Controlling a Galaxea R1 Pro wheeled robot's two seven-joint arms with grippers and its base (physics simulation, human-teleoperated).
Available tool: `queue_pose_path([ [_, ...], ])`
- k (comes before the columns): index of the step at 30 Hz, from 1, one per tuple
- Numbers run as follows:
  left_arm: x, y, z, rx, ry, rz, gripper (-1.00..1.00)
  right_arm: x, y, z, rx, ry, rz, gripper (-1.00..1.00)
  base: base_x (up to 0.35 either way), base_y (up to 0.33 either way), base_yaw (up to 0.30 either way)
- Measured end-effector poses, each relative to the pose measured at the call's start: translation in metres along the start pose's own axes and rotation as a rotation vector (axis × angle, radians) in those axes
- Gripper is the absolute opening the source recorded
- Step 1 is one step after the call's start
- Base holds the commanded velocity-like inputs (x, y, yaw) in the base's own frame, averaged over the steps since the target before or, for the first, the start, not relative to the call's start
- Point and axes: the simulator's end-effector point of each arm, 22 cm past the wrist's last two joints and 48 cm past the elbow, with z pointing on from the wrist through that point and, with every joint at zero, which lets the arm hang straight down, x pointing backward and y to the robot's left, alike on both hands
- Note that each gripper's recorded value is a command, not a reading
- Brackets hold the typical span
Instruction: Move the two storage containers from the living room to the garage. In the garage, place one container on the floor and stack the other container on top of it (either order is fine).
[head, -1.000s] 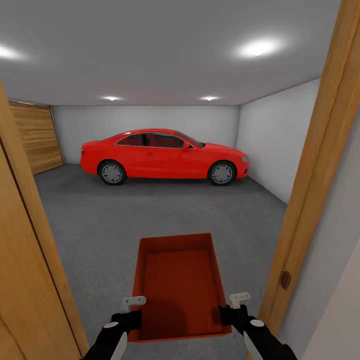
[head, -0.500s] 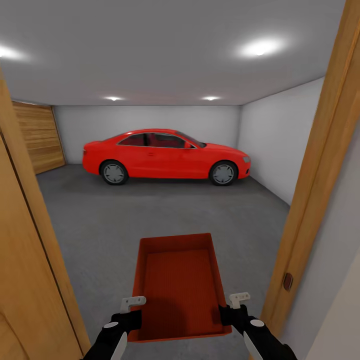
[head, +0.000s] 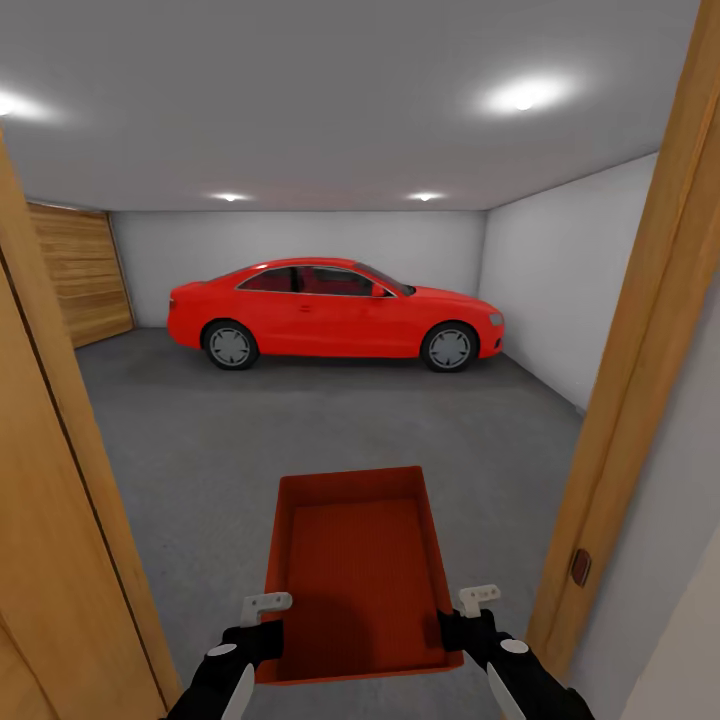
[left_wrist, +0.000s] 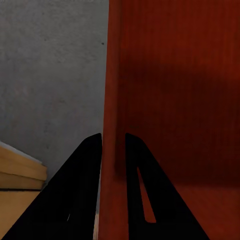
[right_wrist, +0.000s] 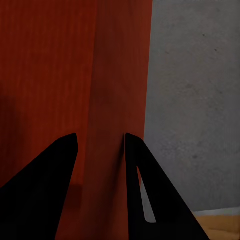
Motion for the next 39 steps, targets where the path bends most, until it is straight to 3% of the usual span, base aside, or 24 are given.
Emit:
queue_pose_path([
  [17,0.0001,0.0000,-0.0002,0.000,0.000,0.000,-1.00,0.0002,0.0001,-0.0002,0.000,0.000,0.000,-1.00,0.312,0.000,0.000],
  [28,0.0000,0.0000,0.0002,0.000,0.000,0.000,-1.00,0.0001,0.0000,0.0002,0.000,0.000,0.000,-1.00,0.055,0.000,0.000],
  [39,0.0001,0.0000,-0.0002,0.000,0.000,0.000,-1.00,0.0002,0.0000,-0.0002,0.000,0.000,0.000,-1.00,0.285,0.020,0.000],
])
